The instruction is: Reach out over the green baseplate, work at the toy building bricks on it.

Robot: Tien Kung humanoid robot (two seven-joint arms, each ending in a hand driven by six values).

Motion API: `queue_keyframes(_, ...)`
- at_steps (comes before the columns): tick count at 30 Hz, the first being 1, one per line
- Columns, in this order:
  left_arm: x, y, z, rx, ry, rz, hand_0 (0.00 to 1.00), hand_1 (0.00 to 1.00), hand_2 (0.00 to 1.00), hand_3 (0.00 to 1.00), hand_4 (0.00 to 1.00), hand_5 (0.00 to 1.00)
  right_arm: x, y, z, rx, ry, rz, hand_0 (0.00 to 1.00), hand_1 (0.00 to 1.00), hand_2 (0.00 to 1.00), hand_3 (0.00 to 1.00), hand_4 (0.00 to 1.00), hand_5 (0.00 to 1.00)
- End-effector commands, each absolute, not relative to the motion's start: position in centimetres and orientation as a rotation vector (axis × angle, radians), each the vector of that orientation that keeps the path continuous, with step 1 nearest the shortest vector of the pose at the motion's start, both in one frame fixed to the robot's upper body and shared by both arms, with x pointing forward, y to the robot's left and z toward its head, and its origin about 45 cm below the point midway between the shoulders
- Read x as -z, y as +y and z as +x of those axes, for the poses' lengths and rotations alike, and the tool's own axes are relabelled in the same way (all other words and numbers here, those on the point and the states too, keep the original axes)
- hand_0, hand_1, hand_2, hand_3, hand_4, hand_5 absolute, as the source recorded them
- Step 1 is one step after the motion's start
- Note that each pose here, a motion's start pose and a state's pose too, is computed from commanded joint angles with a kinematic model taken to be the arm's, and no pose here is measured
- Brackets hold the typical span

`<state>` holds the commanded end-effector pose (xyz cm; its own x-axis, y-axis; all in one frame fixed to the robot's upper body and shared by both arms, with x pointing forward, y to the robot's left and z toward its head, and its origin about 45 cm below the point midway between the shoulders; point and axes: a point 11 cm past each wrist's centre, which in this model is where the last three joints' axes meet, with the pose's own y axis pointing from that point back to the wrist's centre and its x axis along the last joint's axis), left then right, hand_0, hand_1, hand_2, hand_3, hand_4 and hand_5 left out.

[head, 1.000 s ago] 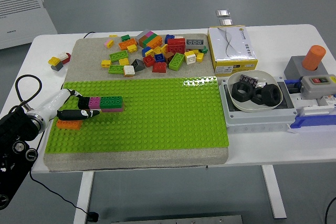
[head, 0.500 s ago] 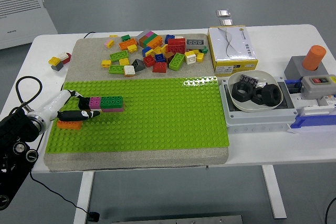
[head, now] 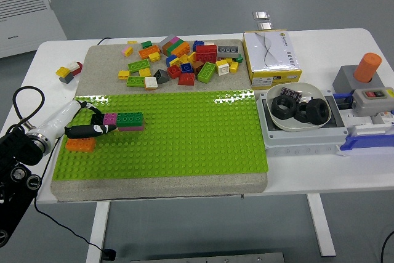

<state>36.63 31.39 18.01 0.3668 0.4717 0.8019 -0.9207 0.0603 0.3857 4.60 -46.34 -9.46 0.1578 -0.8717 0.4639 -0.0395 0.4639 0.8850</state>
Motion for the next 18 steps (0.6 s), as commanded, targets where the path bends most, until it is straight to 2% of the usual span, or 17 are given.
queue_keyframes(10,-20.3,32.0,36.4,-1.194,-0.593,0.988,0.995,0.965,0.928,0.606,0.998,0.539,9.5,-46.2,4.5,0.738,-1.280,0.922,0.697,0.699,0.754,0.787,0.894,0.998)
queue_keyframes(11,-20.6,32.2,36.3,-1.202,-0.600,0.983,0.994,0.964,0.928,0.638,0.991,0.480,9.5,-46.2,4.4,0.739,-1.280,0.922,0.697,0.700,0.754,0.787,0.890,0.998)
queue_keyframes(16,-22.0,33.7,35.1,-1.265,-0.636,0.938,0.994,0.964,0.928,0.638,0.991,0.480,9.6,-46.2,4.3,0.741,-1.278,0.922,0.697,0.700,0.754,0.787,0.890,0.998)
queue_keyframes(17,-22.1,33.9,34.8,-1.271,-0.637,0.932,0.982,0.953,0.924,0.620,0.891,0.225,9.6,-46.2,4.3,0.741,-1.278,0.921,0.697,0.701,0.755,0.787,0.885,0.998)
queue_keyframes(18,-22.1,34.1,34.5,-1.275,-0.638,0.927,0.982,0.953,0.924,0.620,0.891,0.225,9.6,-46.2,4.2,0.742,-1.278,0.921,0.697,0.701,0.755,0.787,0.885,0.998)
